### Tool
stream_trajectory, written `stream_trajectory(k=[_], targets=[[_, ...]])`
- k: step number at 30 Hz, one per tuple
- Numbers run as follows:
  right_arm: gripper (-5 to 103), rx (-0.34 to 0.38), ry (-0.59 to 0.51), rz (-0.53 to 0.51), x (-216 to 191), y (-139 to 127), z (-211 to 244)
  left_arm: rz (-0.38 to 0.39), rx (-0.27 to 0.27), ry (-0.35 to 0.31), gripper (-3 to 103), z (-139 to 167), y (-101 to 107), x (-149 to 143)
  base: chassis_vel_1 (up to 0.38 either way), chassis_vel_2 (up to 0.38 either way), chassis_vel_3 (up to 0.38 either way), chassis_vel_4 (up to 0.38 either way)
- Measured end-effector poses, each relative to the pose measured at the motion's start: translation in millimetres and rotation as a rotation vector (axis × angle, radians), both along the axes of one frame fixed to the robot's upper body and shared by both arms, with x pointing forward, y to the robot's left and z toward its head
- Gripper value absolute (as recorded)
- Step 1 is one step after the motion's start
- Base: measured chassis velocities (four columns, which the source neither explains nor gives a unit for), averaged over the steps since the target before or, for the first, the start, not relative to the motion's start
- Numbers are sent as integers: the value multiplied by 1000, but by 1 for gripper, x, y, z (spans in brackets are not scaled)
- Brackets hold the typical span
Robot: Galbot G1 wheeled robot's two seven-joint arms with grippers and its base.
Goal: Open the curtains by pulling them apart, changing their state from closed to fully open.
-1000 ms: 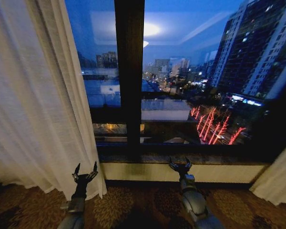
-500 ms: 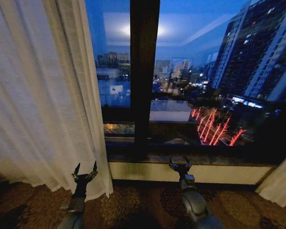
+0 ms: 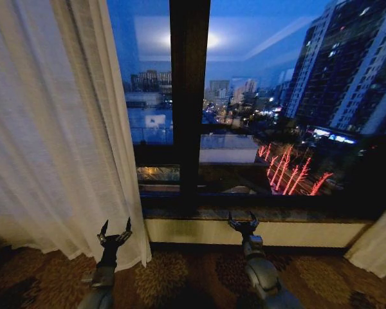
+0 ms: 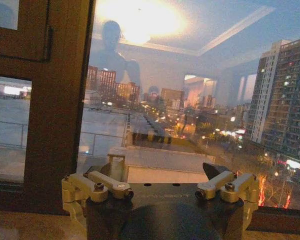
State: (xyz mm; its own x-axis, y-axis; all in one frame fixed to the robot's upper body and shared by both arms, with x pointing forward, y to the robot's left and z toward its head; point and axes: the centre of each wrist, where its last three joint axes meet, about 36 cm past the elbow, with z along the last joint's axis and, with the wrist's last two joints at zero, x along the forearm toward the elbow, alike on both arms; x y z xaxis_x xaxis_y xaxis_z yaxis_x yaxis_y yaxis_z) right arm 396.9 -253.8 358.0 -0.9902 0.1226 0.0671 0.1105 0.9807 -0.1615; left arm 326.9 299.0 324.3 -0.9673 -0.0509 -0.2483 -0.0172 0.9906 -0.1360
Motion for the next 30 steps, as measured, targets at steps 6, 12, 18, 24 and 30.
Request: stream_trajectory(k=[6, 12, 18, 24, 30], targets=[[100, 0, 0, 0, 0, 0, 0, 0, 0, 0, 100, 0, 0, 0, 96, 117, -119, -127], [100, 0, 0, 0, 0, 0, 0, 0, 0, 0, 100, 0, 0, 0, 76, 98, -57, -75], [100, 0, 0, 0, 0, 0, 0, 0, 0, 0, 100, 0, 0, 0, 0, 0, 0, 0], [100, 0, 0, 0, 0, 0, 0, 0, 0, 0, 100, 0, 0, 0, -48, 23, 52, -30], [100, 0, 0, 0, 0, 0, 0, 0, 0, 0, 100, 0, 0, 0, -112, 151, 105, -128]])
